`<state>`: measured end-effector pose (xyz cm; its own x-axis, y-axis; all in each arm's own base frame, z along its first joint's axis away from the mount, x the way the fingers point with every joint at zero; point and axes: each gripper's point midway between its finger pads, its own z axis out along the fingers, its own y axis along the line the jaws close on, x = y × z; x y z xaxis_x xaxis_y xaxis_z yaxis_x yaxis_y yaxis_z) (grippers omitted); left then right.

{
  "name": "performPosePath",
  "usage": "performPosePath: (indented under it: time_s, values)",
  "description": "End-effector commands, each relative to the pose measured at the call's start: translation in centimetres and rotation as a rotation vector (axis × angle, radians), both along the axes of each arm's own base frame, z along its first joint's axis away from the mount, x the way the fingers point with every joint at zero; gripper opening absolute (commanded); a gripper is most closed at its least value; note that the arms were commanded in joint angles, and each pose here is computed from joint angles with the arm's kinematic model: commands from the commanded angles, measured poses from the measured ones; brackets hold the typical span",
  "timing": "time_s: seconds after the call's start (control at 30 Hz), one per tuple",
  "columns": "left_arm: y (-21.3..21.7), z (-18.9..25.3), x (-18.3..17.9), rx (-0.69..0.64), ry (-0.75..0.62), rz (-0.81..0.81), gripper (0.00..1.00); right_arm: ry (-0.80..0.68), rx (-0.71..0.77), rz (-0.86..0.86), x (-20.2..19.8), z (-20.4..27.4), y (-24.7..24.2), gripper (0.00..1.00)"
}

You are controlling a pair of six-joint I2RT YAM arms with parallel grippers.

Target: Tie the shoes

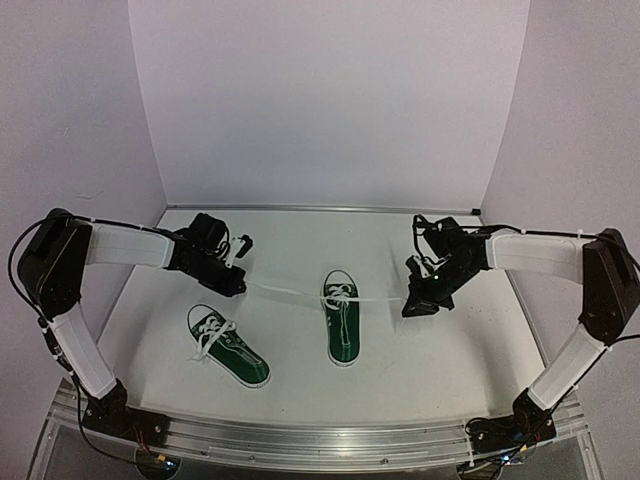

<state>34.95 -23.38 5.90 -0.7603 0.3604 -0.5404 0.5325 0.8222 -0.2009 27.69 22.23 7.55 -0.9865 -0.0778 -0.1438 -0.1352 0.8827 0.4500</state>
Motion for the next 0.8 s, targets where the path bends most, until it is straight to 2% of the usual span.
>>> performPosePath:
  time_s: [0.0,0.23,0.43,0.57,0.77]
  values:
    - [-4.5,1.0,-1.0,-0.096,0.015,-0.078,0.0,-0.006,0.054,0.039,1.6,-0.8,2.3,0.0]
    - [-12.7,-0.7,-1.3,-0.219,0.047,-0.154,0.0,0.02,0.142,0.096,4.4,-3.3,5.9,0.0]
    - [-18.1,-1.8,-2.4,-0.296,0.09,-0.249,0.0,0.075,0.187,0.192,3.7,-6.1,8.9,0.0]
    - [-19.6,-2.4,-4.9,-0.306,0.13,-0.328,0.0,0.097,0.214,0.257,2.0,-6.4,11.2,0.0]
    - [-17.9,-2.4,-8.6,-0.315,0.186,-0.362,0.0,0.111,0.212,0.269,0.4,-6.6,12.2,0.0]
